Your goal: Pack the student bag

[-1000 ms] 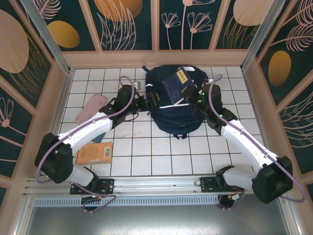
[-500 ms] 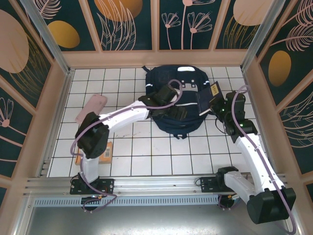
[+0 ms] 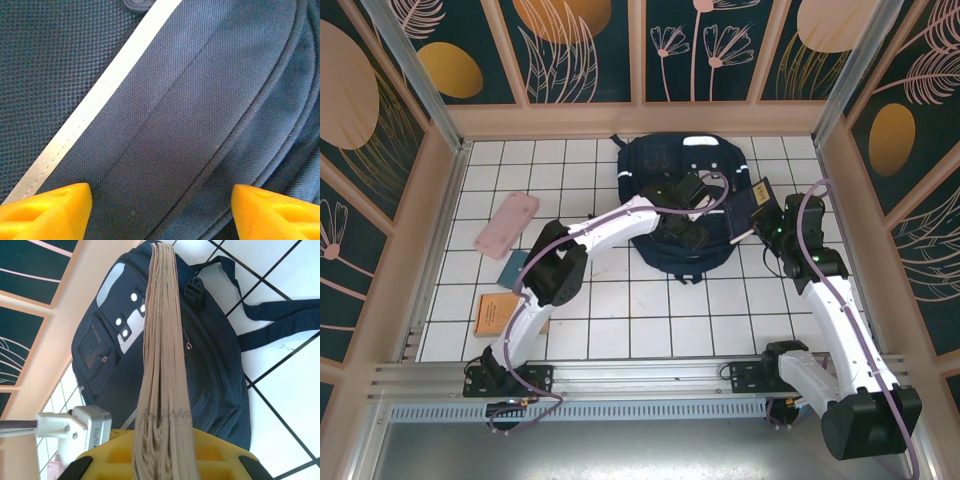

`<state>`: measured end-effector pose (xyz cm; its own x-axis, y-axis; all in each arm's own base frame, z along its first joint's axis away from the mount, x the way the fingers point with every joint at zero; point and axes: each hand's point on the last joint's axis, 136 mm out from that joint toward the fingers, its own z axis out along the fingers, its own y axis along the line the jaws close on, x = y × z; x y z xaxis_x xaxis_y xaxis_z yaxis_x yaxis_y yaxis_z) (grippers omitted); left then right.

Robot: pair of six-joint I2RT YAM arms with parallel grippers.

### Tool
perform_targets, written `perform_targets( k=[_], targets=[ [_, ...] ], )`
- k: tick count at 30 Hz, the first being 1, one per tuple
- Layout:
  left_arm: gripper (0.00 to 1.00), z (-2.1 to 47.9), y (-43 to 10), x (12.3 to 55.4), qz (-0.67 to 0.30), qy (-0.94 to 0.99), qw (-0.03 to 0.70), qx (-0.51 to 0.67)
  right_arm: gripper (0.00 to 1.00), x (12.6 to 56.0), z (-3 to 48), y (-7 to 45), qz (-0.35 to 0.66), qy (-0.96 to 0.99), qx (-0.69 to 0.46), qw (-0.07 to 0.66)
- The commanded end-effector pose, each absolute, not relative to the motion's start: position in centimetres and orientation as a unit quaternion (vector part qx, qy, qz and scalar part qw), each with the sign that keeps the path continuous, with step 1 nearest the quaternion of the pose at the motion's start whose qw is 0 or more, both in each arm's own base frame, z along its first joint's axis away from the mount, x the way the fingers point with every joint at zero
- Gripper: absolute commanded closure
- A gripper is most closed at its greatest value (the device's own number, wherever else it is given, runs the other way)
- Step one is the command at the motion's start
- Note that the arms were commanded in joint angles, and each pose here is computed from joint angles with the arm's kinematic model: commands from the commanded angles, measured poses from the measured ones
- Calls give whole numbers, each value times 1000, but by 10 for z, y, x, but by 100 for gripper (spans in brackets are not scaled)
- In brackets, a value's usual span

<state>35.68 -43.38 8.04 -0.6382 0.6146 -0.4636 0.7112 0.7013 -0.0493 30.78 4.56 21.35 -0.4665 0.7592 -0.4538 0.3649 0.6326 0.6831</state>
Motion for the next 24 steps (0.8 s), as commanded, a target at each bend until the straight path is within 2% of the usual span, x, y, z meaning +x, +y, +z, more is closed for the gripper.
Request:
perform_targets(
  k=[1, 11, 19, 24],
  targets=[
    [26, 82, -430, 361, -92, 891, 210, 393, 100, 306, 221, 46, 270, 809, 343, 395],
    [32, 71, -424, 380, -31, 870, 232, 434, 100, 305, 218, 46, 273, 809, 344, 390],
    [22, 65, -430, 363, -57, 849, 196, 487, 100, 304, 219, 46, 276, 807, 347, 390],
    [28, 60, -423, 376, -22, 851, 207, 481, 100, 303, 217, 46, 274, 808, 349, 388]
  ],
)
